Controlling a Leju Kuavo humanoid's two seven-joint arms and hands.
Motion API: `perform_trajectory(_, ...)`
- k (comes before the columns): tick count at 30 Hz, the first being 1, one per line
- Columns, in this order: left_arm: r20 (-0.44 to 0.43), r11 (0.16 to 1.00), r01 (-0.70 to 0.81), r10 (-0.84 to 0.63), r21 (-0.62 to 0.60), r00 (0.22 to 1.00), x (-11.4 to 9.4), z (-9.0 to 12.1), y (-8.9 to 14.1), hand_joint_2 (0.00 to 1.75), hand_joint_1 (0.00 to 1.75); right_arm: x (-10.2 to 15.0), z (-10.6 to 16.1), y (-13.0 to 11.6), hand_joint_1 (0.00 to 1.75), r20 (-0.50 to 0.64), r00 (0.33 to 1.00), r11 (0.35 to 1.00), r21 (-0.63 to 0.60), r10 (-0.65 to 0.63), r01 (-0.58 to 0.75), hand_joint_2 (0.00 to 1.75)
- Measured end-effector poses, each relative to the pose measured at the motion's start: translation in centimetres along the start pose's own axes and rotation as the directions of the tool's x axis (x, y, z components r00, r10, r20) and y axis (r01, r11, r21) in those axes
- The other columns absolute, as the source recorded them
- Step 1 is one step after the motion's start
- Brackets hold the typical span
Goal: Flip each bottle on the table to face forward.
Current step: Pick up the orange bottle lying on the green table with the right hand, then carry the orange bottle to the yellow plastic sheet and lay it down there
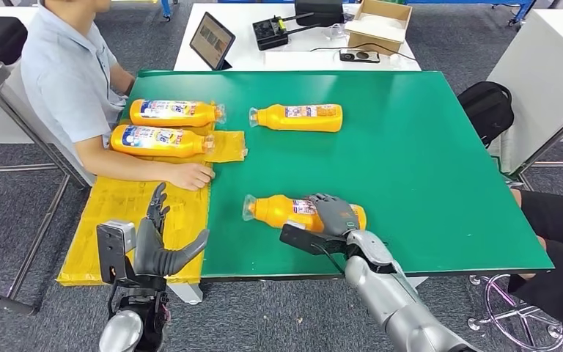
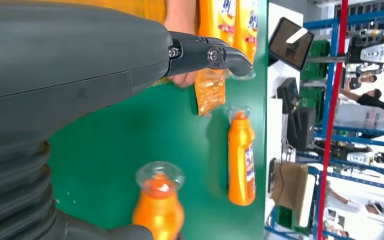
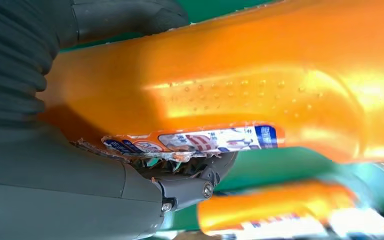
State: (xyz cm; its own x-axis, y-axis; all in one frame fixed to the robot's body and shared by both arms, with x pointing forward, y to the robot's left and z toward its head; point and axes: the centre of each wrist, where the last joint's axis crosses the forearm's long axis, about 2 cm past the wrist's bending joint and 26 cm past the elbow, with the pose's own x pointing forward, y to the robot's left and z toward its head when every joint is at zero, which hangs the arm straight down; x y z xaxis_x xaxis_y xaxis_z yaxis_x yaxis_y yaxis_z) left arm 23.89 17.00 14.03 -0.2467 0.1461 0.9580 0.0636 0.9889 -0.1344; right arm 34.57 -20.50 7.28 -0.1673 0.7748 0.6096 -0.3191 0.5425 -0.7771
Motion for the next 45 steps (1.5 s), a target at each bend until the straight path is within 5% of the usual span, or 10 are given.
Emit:
perform_trajectory(8,-0.081,0.987,-0.148,0.143,-0.063,0.986,-1.5,0.7,-1.2,1.75,0.0,2.2,2.0,1.6,1.73,0.261,0.914,0.913,-0.185,-0.311,0.364,1.75)
perform_trajectory(14,-0.101,0.985,-0.153,0.144,-0.079,0.984,-2.4,1.4,-2.2,1.75,0.0,4.3,2.9,1.2,1.74,0.385,0.853,0.829,-0.294,-0.353,0.476,1.75)
perform_trajectory(20,-0.022,0.98,-0.121,0.119,-0.155,0.993,-2.5,2.5,-3.6,1.75,0.0,5.3,3.1,1.8,1.75,0.414,0.815,0.796,-0.278,-0.405,0.537,1.75)
perform_trajectory(29,0.074,0.947,-0.061,0.089,-0.315,0.993,-1.7,3.3,-5.6,1.75,0.0,7.6,2.8,3.8,1.75,0.457,0.795,0.831,-0.187,-0.399,0.524,1.75)
perform_trajectory(45,-0.133,0.93,-0.276,0.249,-0.245,0.959,-1.9,2.4,-6.2,1.75,0.0,11.7,2.5,5.9,1.75,0.621,0.767,0.914,-0.201,-0.16,0.353,1.75)
